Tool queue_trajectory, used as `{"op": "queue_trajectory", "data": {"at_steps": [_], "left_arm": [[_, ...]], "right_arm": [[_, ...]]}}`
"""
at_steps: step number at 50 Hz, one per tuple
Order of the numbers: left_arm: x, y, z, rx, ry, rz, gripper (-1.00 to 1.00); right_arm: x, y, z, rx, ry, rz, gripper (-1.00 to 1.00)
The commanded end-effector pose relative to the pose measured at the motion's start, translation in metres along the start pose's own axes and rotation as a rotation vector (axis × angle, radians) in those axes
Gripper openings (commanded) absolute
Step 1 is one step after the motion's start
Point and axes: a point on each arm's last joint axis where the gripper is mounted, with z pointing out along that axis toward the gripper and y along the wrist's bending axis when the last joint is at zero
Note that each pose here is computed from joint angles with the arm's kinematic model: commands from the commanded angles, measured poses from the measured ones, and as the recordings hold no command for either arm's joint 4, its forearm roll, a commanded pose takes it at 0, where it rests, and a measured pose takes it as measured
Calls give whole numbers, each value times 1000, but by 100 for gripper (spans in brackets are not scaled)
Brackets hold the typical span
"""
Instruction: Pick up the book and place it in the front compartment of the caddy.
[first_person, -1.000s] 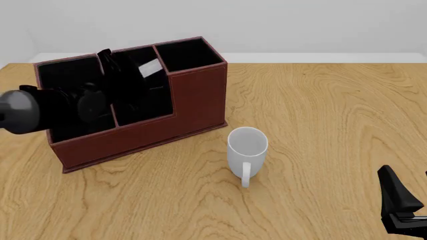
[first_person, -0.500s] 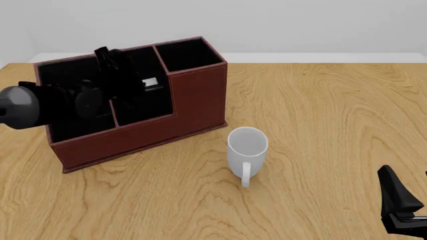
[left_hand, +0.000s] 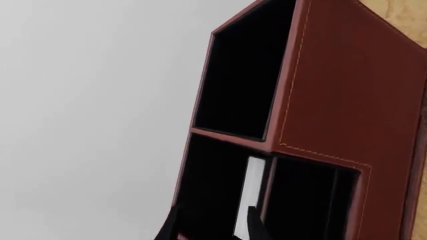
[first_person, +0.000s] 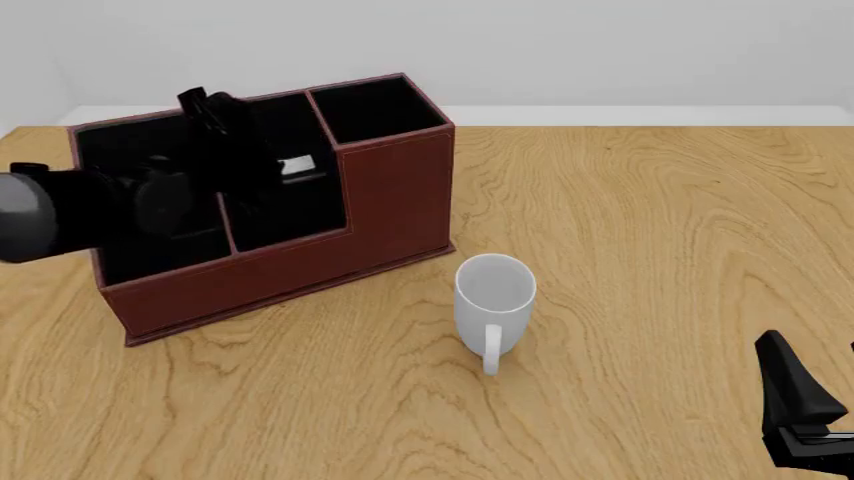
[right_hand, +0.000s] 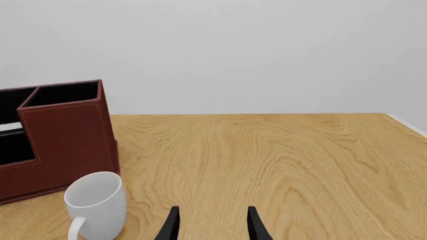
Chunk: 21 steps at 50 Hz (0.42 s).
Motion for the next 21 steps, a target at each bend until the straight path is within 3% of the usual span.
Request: {"op": "queue_trajectory", "data": {"at_steps": [1,12,21], "left_arm": [[-6,7,-18,-6,-10,-2,100],[-21,11,-69,-15,-56,-14,100],[-23,2,-116,-11,-90,-16,100]], "right_arm": [[0,0,0,0,0,0,100],[0,0,0,0,0,0,100],[0,0,0,0,0,0,100]]}}
